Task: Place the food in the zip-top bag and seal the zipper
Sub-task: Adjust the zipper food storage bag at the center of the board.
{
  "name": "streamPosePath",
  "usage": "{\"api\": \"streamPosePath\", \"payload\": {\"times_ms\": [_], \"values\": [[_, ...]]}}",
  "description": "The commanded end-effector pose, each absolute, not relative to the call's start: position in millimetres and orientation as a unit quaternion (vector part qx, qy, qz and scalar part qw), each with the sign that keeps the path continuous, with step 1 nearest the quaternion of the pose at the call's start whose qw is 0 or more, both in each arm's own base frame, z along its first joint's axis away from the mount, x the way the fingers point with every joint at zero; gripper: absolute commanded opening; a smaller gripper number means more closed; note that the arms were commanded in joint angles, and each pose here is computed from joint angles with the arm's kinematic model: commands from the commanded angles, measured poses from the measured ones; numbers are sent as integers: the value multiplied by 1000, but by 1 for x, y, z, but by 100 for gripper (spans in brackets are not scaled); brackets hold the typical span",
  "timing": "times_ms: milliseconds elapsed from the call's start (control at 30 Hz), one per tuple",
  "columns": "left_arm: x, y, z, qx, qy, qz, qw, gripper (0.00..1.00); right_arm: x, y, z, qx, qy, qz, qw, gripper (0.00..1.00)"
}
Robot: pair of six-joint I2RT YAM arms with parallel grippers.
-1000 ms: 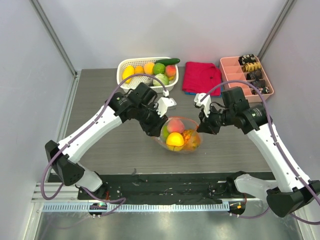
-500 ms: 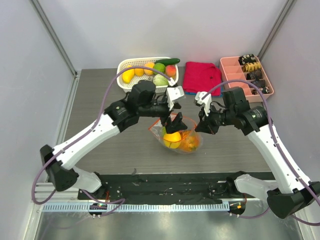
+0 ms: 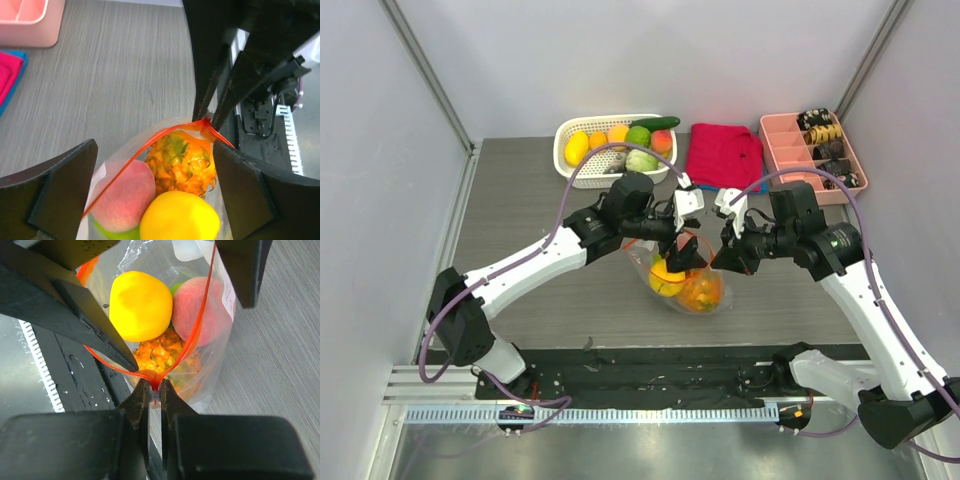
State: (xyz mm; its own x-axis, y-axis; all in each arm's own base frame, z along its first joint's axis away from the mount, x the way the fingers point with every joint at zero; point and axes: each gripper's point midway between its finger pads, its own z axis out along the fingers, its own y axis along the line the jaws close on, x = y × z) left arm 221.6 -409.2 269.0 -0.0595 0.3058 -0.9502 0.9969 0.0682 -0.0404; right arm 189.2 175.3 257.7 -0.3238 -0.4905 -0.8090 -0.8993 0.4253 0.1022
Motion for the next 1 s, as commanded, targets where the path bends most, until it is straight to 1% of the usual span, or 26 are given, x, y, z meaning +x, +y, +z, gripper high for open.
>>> {"api": "streamPosePath", "payload": {"times_ms": [0,67,133,200,267,300,333,400,433,500,533,567,600,633,667,700,800,833,867,900,967], "values": [[200,-413,292,608,491,-423,457,92,188,181,273,-475,732,287,396,1],[191,-412,287,635,465,-421,451,83,188,180,271,-476,733,284,394,1],[183,-408,285,646,459,-427,434,81,189,178,268,-481,732,278,393,1],[185,-406,289,635,468,-433,435,81,188,177,268,-484,731,273,396,1],[182,-404,293,623,478,-448,428,77,188,176,268,-487,728,269,399,1],[182,-404,295,618,481,-451,427,72,189,175,268,-488,728,265,403,1],[181,-403,296,613,487,-456,424,62,189,174,268,-488,727,263,405,1],[182,-403,294,601,504,-459,417,50,189,174,268,-487,728,263,405,1],[187,-405,291,593,517,-456,416,41,188,175,270,-489,725,265,407,1],[200,-407,287,577,545,-438,422,35,188,175,272,-488,723,265,412,1],[205,-407,283,575,554,-429,422,34,188,175,272,-488,721,265,414,1],[208,-407,281,573,559,-422,426,36,187,175,273,-488,720,265,416,1],[213,-407,280,569,565,-414,431,41,187,175,273,-487,719,266,418,1],[215,-408,279,566,568,-412,434,53,188,175,274,-487,718,266,421,1],[217,-410,281,562,566,-413,439,56,187,176,274,-487,717,270,420,1],[217,-410,280,561,568,-413,439,56,187,177,273,-486,717,272,420,1],[218,-412,275,555,578,-418,427,33,187,181,276,-484,714,282,421,1],[215,-412,274,558,576,-428,417,18,189,182,280,-483,711,282,427,1],[213,-412,275,557,576,-436,410,10,189,182,280,-481,711,283,428,2],[215,-409,275,553,578,-442,406,2,190,182,282,-477,711,284,432,13],[207,-405,278,544,573,-479,381,0,191,182,282,-473,712,281,437,30]]}}
